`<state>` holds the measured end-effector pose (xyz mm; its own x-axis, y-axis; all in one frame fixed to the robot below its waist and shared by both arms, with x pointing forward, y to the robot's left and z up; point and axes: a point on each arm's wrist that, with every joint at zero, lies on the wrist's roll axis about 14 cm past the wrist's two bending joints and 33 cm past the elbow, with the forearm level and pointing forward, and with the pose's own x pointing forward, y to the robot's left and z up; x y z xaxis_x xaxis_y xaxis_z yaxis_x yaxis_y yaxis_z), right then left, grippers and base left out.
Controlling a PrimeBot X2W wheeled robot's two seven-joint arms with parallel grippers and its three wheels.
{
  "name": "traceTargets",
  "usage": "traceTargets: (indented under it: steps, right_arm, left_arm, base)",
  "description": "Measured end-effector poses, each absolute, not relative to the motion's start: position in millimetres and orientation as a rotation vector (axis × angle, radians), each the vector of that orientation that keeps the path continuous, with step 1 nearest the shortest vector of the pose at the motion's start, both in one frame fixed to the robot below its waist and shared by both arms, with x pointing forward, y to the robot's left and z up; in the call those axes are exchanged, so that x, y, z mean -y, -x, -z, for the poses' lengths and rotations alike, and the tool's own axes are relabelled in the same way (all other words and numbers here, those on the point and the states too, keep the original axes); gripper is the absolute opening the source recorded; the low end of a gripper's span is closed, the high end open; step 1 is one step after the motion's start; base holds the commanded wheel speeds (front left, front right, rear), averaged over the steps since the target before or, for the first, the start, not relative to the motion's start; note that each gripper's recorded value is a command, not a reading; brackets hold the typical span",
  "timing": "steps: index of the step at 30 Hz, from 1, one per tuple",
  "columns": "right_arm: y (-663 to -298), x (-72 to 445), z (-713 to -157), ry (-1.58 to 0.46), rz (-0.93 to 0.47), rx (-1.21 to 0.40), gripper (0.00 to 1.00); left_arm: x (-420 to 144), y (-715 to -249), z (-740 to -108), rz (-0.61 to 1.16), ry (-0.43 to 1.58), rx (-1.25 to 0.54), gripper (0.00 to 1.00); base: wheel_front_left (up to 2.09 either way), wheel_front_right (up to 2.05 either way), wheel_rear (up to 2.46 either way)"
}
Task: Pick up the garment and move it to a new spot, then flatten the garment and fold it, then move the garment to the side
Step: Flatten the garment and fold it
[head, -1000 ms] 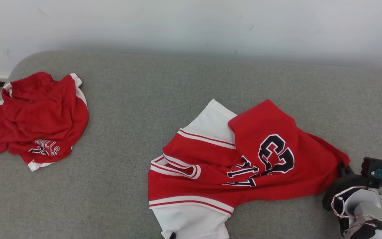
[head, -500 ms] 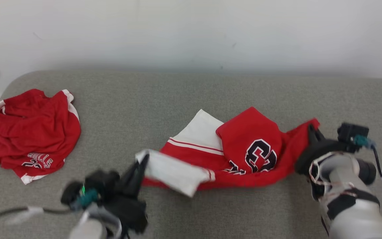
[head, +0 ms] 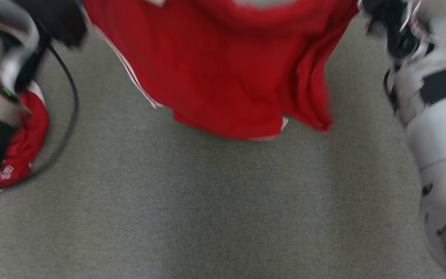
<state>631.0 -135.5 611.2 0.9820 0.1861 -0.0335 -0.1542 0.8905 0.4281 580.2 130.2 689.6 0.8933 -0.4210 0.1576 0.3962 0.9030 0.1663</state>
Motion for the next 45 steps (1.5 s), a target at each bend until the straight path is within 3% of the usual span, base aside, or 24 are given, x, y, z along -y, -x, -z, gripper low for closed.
traceTargets:
  steps: [4,10,21,34,45]
  right_arm:
    - [-673.8,152.0,-640.0,-0.456,-0.142,0.001,0.00]
    - [-701.6,175.3,-668.9,-0.432,-0.083,0.107,0.00]
    - [-687.5,194.7,-757.9,-0.333,-0.055,0.280,0.00]
    - [-696.4,204.1,-686.2,-0.300,-0.009,0.142,0.00]
    - [-660.0,175.8,-628.1,-0.300,-0.049,0.084,0.00]
  left_arm:
    - [-145.7,-637.5,-719.3,0.365,-0.154,0.214,0.00]
    - [-130.9,-675.1,-738.7,0.369,-0.196,0.264,0.00]
    - [-126.0,-657.2,-830.8,0.348,-0.237,0.438,0.00]
    - [-129.0,-676.4,-756.5,0.375,-0.135,0.375,0.00]
    - [-115.9,-642.5,-696.5,0.427,0.011,0.327,0.00]
  base:
    - [0.00,0.00,0.00]
    - [0.00,0.00,0.00]
    - [0.00,0.00,0.00]
    - [0.00,0.00,0.00]
    - [0.00,0.00,0.00]
